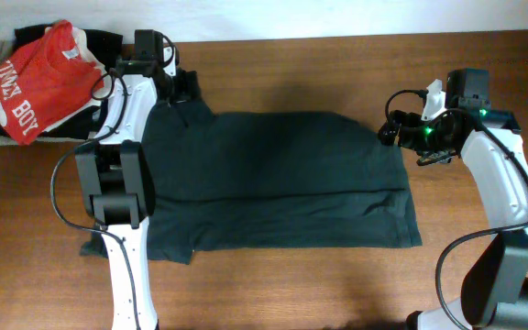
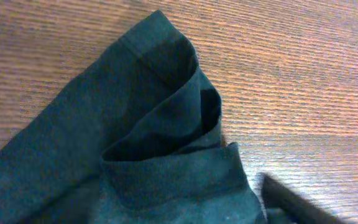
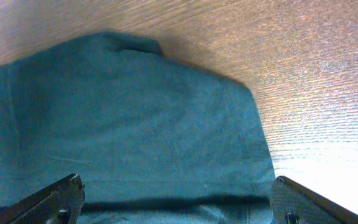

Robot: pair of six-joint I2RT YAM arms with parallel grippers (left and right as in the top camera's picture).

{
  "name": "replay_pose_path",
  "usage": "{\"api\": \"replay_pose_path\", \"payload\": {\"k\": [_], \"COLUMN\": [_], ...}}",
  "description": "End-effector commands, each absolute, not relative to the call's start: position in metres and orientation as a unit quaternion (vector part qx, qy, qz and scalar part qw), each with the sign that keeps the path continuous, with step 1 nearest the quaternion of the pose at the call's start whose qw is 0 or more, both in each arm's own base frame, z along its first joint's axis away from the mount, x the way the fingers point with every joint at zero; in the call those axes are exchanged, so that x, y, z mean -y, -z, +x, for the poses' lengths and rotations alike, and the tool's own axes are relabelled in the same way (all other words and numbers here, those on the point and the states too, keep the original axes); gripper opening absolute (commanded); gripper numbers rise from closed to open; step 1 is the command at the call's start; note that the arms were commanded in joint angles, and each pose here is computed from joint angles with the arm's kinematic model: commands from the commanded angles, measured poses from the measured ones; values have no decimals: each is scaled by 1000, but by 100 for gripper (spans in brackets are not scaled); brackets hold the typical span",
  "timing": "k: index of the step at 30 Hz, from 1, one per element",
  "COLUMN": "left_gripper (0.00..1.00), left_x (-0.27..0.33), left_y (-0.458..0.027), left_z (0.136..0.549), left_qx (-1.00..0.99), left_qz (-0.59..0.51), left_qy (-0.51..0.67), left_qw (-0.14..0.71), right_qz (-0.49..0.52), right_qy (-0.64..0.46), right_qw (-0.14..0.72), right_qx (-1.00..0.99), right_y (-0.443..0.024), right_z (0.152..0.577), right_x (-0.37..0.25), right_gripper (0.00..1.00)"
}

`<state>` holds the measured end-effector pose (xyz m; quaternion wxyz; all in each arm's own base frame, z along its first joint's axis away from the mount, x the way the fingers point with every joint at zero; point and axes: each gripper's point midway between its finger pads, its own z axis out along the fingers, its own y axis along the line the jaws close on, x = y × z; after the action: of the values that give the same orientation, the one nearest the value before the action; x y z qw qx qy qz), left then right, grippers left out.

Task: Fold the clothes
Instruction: 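Release the hem and move both grippers to the shirt's top corners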

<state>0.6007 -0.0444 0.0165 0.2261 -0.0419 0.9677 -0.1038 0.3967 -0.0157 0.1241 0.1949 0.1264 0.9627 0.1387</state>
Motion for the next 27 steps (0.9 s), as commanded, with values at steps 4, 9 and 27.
{"api": "replay_pose_path", "payload": {"k": [4,9,27], "left_gripper": [35,21,17], "left_x": [42,42,42], "left_y": [2,1,2], "left_z": [603,604,602], "left_qx": [-969,-969,-970], "left_qz": [-46,-45,-46], "left_qy": [102,102,101], "left_qw": [220,222,218], "right_qz": [118,73,-6], "right_qy": [-94,-86,-67], "right_qw": [223,261,222], "right_qx": [-963,-959,-973], "right_y": [-126,-126,-10], "right_z": [410,431,472], "right_x": [30,30,-2], "right_gripper": [99,99,45]}}
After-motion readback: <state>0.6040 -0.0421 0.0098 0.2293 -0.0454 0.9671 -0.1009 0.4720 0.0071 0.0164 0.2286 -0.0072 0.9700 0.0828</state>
